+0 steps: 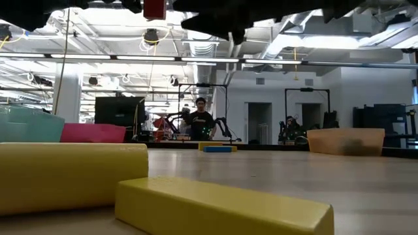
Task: Sort blocks
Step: Put the red block into the red bin
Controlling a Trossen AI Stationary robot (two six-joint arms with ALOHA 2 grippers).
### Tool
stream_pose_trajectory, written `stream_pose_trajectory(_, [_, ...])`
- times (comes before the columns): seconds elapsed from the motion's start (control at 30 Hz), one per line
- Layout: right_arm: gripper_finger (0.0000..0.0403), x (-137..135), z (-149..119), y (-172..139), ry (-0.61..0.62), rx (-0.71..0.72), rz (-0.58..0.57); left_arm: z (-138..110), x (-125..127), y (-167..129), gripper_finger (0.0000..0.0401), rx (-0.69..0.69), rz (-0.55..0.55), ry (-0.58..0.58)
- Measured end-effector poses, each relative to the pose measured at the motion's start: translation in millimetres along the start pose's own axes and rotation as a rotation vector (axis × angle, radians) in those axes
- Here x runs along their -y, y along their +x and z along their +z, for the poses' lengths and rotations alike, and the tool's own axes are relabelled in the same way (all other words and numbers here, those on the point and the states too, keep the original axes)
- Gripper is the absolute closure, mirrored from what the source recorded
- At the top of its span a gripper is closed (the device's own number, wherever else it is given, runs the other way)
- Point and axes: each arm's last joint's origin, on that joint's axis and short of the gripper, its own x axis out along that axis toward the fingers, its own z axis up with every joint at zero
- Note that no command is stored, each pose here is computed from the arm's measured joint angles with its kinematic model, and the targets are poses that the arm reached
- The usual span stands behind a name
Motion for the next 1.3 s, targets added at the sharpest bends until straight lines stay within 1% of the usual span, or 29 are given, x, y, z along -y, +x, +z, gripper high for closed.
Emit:
stream_pose_trajectory(0.07, [0.0143, 5.0, 0.0, 3.8, 0.021, 0.018, 0.002, 0.1, -1.6, 0.3, 0.0344, 0.007, 0.000, 0.007])
stream_pose_trajectory(0.27, [0.0143, 12.7, 0.2, 9.3, 0.027, 0.044, -0.011, -0.5, -6.1, 1.1, 0.0344, 0.021, -0.011, 0.004])
stream_pose_trajectory(0.47, [0.0143, 7.2, 4.7, 26.2, 0.002, 0.076, 0.045, -2.4, -8.7, 3.6, 0.0344, 0.038, 0.009, 0.004])
stream_pose_trajectory(0.57, [0.0151, 6.0, 4.8, 34.3, -0.018, 0.074, 0.041, -6.4, -6.7, 6.5, 0.0344, 0.052, -0.004, 0.000])
stream_pose_trajectory(0.7, [0.0187, 6.5, 6.1, 37.4, -0.020, 0.077, 0.030, -11.0, -4.5, 8.7, 0.0344, 0.049, -0.014, -0.003])
stream_pose_trajectory(0.97, [0.0303, 8.2, -0.2, 38.1, -0.037, 0.009, 0.027, -6.2, -6.2, 7.1, 0.0344, 0.066, -0.007, 0.011])
stream_pose_trajectory(1.07, [0.0337, 8.2, -1.7, 38.1, -0.045, -0.006, 0.023, -8.1, -6.0, 7.1, 0.0344, 0.042, -0.001, 0.013])
stream_pose_trajectory(1.17, [0.0354, 8.5, -2.9, 37.3, -0.061, -0.029, 0.024, -9.6, -5.6, 7.3, 0.0344, 0.022, -0.005, 0.002])
stream_pose_trajectory(1.3, [0.0352, 9.3, -2.4, 34.0, -0.071, -0.075, 0.025, -11.2, -5.3, 6.4, 0.0344, -0.012, -0.014, -0.007])
